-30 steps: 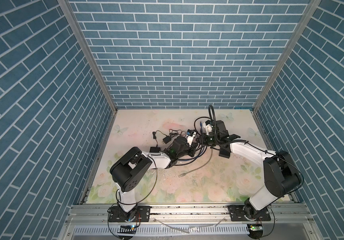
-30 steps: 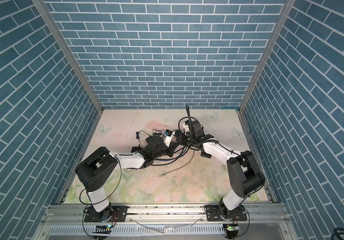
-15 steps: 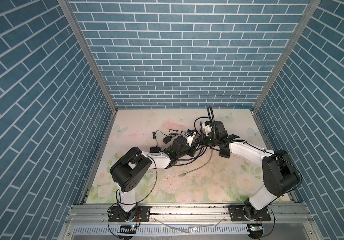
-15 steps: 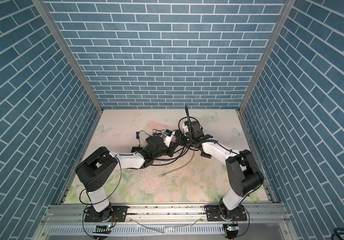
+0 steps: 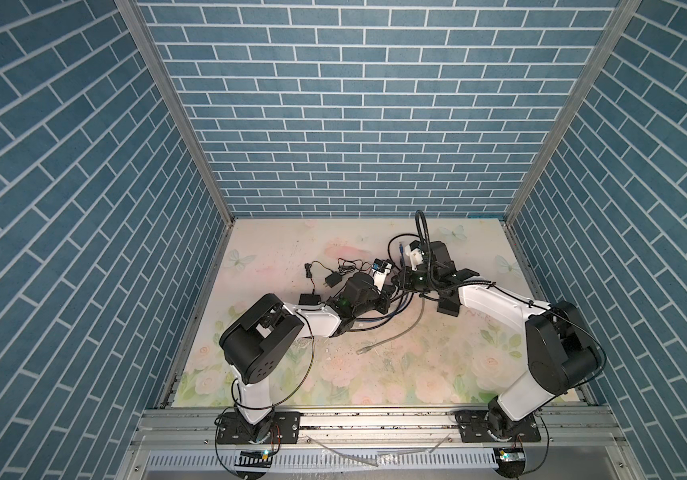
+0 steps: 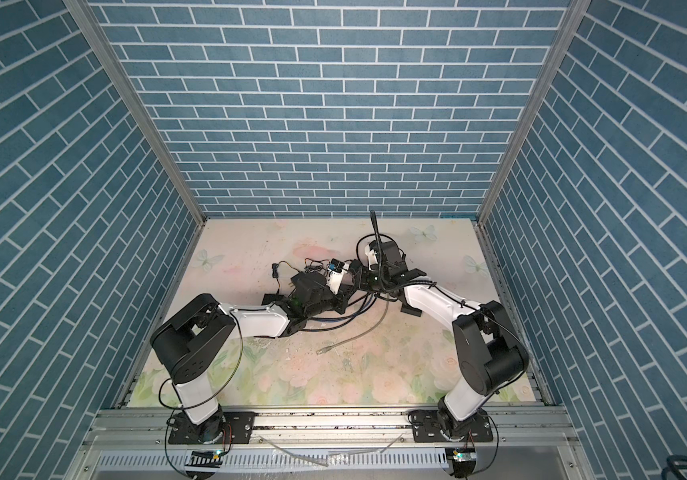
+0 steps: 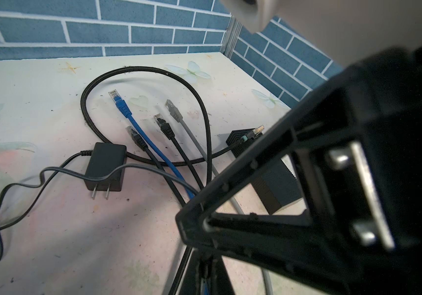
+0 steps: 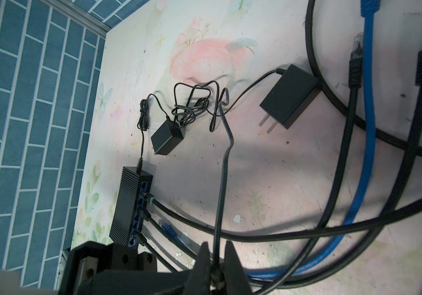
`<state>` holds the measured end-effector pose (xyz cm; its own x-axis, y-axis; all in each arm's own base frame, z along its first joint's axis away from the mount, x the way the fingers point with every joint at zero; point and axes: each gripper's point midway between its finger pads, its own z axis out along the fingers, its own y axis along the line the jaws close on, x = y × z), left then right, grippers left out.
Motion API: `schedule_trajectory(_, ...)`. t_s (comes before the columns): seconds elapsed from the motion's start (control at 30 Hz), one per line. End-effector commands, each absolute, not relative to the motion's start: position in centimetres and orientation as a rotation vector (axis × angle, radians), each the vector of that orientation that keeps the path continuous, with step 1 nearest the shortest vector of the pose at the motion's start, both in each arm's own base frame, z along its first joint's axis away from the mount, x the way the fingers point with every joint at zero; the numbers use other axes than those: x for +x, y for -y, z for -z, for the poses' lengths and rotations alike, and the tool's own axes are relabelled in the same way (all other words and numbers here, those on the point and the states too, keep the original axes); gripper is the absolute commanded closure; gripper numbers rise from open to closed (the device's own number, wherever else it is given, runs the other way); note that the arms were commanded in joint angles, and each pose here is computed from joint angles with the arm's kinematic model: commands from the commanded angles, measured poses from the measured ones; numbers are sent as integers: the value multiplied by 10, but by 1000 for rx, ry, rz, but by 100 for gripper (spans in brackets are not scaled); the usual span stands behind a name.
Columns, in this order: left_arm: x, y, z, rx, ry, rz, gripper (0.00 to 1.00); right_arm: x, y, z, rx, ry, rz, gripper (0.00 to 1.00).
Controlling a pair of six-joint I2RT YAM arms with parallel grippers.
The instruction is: Insert the plug into the switch port
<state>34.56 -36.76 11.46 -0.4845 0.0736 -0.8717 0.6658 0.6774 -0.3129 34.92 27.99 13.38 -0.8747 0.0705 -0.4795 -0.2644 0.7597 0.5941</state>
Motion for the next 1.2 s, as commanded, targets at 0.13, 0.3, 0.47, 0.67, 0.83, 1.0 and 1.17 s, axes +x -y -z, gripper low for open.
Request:
schedule_trajectory(0.13,347,369,-118,565,-1953,813,99,349,-281,-144,-166,-2445,-933,93)
schedule_trajectory(0.3,347,364,-118,549,-1965,787,69,351,-280,-142,-175,-2448,-908,97)
schedule_trajectory(0.47,338,342,-112,556,-2000,697,20,365,-276,-152,-193,-2428,-854,98)
schedule_trajectory(0.67,323,332,-111,621,-2025,612,0,382,-273,-165,-216,-2398,-829,99)
schedule_trajectory(0.83,324,353,-101,706,-2146,532,0,399,-268,-176,-222,-2373,-852,99)
schedule_trajectory(1.0,319,398,-99,799,-2138,533,0,416,-256,-186,-204,-2357,-863,100)
schedule_trajectory(1.17,322,434,-89,812,-2180,538,0,431,-246,-184,-189,-2368,-912,100)
